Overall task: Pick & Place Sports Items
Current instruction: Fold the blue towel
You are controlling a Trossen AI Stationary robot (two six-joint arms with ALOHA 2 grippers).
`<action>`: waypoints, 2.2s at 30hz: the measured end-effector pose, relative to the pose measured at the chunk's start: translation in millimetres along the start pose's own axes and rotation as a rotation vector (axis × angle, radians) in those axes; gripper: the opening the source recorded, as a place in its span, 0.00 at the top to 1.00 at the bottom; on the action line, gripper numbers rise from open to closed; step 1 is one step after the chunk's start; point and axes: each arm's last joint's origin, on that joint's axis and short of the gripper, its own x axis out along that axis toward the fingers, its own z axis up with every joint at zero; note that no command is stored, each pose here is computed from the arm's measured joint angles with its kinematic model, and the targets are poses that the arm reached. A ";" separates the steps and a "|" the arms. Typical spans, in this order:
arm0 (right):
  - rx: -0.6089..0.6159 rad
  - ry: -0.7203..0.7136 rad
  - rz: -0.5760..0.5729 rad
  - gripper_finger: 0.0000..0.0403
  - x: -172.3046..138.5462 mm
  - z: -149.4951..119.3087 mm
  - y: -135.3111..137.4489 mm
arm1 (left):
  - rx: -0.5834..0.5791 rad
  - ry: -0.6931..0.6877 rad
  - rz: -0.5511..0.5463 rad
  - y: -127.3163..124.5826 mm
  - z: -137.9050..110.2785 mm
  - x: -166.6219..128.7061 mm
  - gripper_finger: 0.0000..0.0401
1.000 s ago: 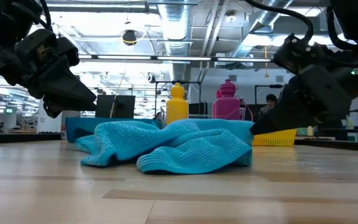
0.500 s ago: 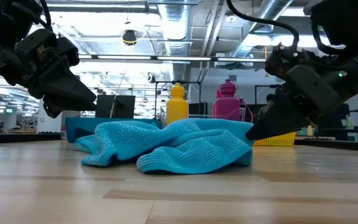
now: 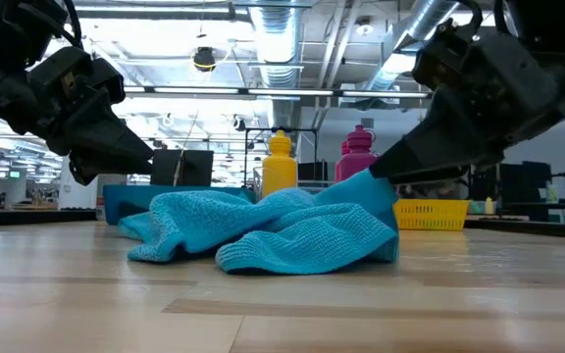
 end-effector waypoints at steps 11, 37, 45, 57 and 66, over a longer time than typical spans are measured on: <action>0.030 -0.122 -0.187 0.97 -3.7 2.4 -0.6 | 0.003 0.005 0.004 0.4 -0.5 0.0 0.63; -0.023 -0.475 -0.582 1.00 -57.8 15.9 40.4 | 0.090 0.007 -0.325 -21.8 4.0 -5.4 0.63; 0.030 -0.496 -0.700 1.00 -51.7 21.3 29.3 | 0.086 -0.051 -0.316 -42.5 4.6 4.0 0.63; 0.163 -0.527 -0.658 1.00 -33.6 43.1 31.0 | 0.120 0.007 -0.202 -65.9 0.3 58.6 0.63; 0.180 -0.525 -0.635 1.00 -34.6 37.6 37.2 | 0.215 0.031 -0.236 -88.3 -4.6 88.0 0.63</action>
